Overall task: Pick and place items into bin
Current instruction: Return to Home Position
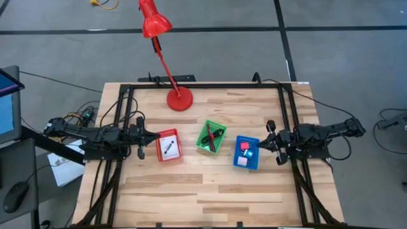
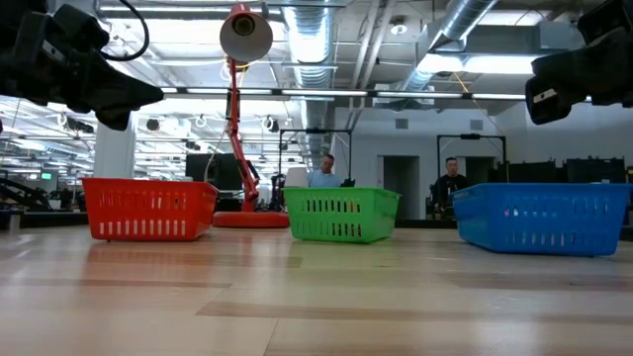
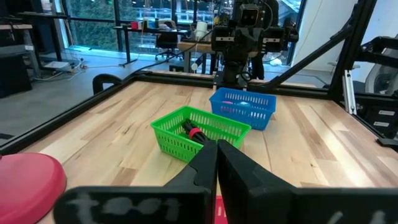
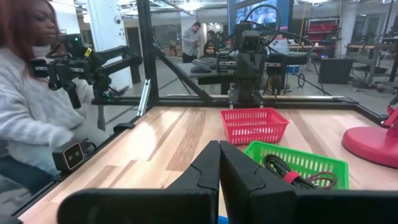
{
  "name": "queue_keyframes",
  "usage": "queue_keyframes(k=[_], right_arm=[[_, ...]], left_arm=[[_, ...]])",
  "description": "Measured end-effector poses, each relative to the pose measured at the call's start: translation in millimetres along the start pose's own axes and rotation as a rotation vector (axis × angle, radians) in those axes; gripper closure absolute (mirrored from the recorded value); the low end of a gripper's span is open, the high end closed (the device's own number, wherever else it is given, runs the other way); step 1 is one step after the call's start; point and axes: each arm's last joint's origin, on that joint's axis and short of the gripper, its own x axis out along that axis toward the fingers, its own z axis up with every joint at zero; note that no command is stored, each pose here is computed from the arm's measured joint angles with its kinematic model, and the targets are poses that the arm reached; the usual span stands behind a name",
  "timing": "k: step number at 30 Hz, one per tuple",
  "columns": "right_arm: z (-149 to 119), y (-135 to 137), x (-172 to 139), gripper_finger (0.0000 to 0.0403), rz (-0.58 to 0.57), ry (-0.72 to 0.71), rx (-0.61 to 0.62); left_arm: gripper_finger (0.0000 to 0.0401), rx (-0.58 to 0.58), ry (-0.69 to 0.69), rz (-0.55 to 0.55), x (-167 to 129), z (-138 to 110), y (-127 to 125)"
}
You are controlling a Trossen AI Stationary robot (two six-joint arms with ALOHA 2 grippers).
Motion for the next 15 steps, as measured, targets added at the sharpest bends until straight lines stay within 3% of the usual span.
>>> queue_keyframes(k=[15], right_arm=[[0.0,0.0,0.0,0.0403,0.0,0.0,0.0]], left_arm=[[0.0401,-0.003,0.0,0.0,0.0,0.0,0.0]])
